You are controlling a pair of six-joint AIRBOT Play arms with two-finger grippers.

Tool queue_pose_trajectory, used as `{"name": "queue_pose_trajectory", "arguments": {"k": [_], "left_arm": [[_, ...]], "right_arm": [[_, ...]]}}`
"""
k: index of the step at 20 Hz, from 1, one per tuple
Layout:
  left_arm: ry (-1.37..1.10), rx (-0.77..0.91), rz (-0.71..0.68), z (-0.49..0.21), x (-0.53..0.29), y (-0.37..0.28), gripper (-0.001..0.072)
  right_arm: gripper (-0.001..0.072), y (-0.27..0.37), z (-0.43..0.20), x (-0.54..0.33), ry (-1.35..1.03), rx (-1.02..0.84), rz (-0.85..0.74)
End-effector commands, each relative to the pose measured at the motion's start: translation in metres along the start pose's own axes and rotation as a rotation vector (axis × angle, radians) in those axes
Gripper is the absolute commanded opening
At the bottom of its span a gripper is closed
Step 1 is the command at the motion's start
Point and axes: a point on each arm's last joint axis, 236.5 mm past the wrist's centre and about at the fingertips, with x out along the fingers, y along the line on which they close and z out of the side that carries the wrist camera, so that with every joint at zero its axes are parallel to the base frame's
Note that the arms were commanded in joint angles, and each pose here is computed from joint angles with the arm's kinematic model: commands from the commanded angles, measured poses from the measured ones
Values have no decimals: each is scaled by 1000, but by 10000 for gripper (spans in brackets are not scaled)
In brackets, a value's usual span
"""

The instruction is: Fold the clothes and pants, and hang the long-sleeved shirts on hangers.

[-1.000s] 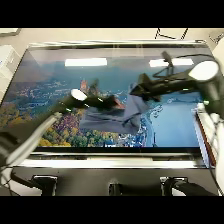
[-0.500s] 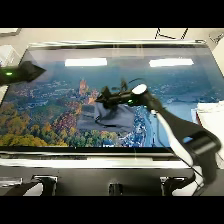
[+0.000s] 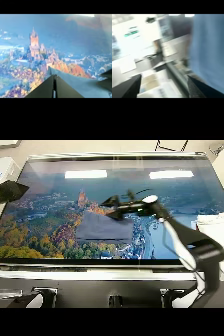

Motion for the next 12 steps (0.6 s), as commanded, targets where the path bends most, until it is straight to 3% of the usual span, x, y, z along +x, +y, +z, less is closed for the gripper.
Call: {"name": "queue_pose_trajectory", "arguments": {"k": [1,2,4,10,11,12], "left_arm": [[13,-3,14,-6,1,5,22],[13,-4,13,-6,1,5,22],[13,-4,13,-6,1,5,22],[13,-43,12,-6,1,5,22],[13,-57,13,-6,1,5,22],[13,-57,12,-7,1,5,22]], "right_arm": [[692,-114,10,-131,-45,51,-558],[692,-145,3,-158,-48,109,-691],[690,-177,-12,-158,-26,182,-727],[669,-172,-26,-68,22,156,-366],[647,-169,-24,-62,17,149,-339],[540,-166,-17,-58,-7,148,-318]]}}
